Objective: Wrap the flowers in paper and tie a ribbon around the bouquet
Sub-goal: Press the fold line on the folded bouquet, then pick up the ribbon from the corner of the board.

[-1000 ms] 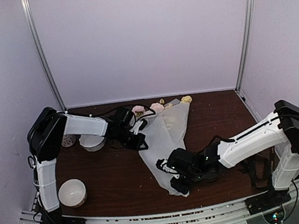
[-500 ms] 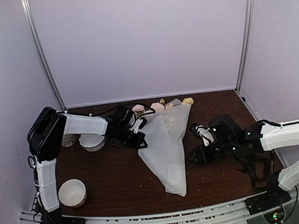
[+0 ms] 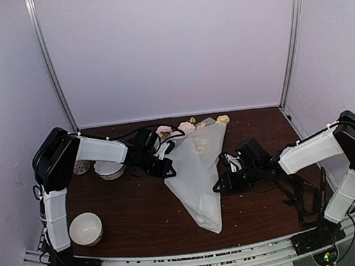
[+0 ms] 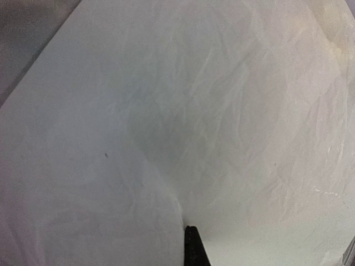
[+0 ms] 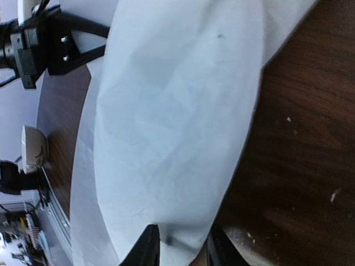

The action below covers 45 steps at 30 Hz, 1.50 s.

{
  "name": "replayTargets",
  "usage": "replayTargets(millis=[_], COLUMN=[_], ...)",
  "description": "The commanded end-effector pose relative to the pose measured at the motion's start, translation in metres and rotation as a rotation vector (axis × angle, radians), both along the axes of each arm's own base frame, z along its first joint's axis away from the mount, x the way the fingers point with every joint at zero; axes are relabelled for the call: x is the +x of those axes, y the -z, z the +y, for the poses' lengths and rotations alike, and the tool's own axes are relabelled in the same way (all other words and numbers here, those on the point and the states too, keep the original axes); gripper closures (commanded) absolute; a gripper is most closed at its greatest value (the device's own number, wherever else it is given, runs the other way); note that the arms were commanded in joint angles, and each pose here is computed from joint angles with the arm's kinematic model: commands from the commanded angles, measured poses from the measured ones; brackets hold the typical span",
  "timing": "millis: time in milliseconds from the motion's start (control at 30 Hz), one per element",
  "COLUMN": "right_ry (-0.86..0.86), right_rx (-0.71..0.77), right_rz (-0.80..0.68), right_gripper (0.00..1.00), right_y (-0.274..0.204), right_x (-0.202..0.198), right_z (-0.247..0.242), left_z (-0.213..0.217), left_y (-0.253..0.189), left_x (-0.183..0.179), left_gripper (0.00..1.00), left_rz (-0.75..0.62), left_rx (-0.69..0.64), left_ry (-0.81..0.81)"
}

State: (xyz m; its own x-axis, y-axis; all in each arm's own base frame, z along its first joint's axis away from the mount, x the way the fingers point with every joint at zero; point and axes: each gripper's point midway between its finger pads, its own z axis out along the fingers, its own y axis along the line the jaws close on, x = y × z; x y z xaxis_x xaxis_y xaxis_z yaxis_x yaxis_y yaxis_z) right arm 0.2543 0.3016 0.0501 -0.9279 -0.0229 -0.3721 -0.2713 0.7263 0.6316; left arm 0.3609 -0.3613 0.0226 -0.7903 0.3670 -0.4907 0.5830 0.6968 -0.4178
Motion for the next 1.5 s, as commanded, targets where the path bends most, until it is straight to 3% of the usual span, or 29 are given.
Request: replayTargets(millis=[0,67,300,467,667,767,933,1233,1367,1467], right_ry=[-0.045,-0.039,0.032,0.098,0.401,0.465,0.497,0.398,0.369,0.414], right_rx=[0.125,0.12,0.035,-0.165,-0.683,-0.816,-0.833,-0.829,-0.836,-0.812], right_rz=[0.012,0.042,0.105,0.048,0.027,0.097,0.169,0.226,0.211,0.137], right_gripper=[0.88,1.0,1.0,0.8,0.61,0.49,0.42,0.45,0.5,0.46], right_y=[-0.014,-0.007,0.02,0.005,-0.006,0.007,0.026,0.042,0.021,-0.011], right_x=[0.005,-0.001,-0.021,-0.011,-0.008,-0.025,-0.028,-0.02,-0.014,-0.001], right_z=[0.018,0.013,-0.02,-0.053,-0.177,-0.215,-0.234,-0.232,-0.231,-0.234], left_z=[-0.008,-0.007,0.004,-0.001,-0.006,-0.006,-0.008,-0.008,-0.007,-0.006], left_y=[-0.014,-0.016,-0.013,-0.012,-0.011,-0.012,-0.014,-0.014,-0.015,-0.014], left_x=[0.002,0.005,0.014,0.009,0.0,-0.001,-0.004,-0.003,-0.002,-0.002], left_gripper=[1.0,1.0,1.0,1.0,1.0,1.0,1.0,1.0,1.0,1.0], left_rz=[-0.019,-0.026,-0.062,-0.05,-0.042,-0.042,-0.043,-0.049,-0.05,-0.053], left_rx=[-0.048,-0.043,0.004,-0.035,-0.084,-0.092,-0.105,-0.098,-0.092,-0.081], left_ry=[0.012,0.004,0.009,0.039,0.061,0.073,0.093,0.094,0.094,0.094])
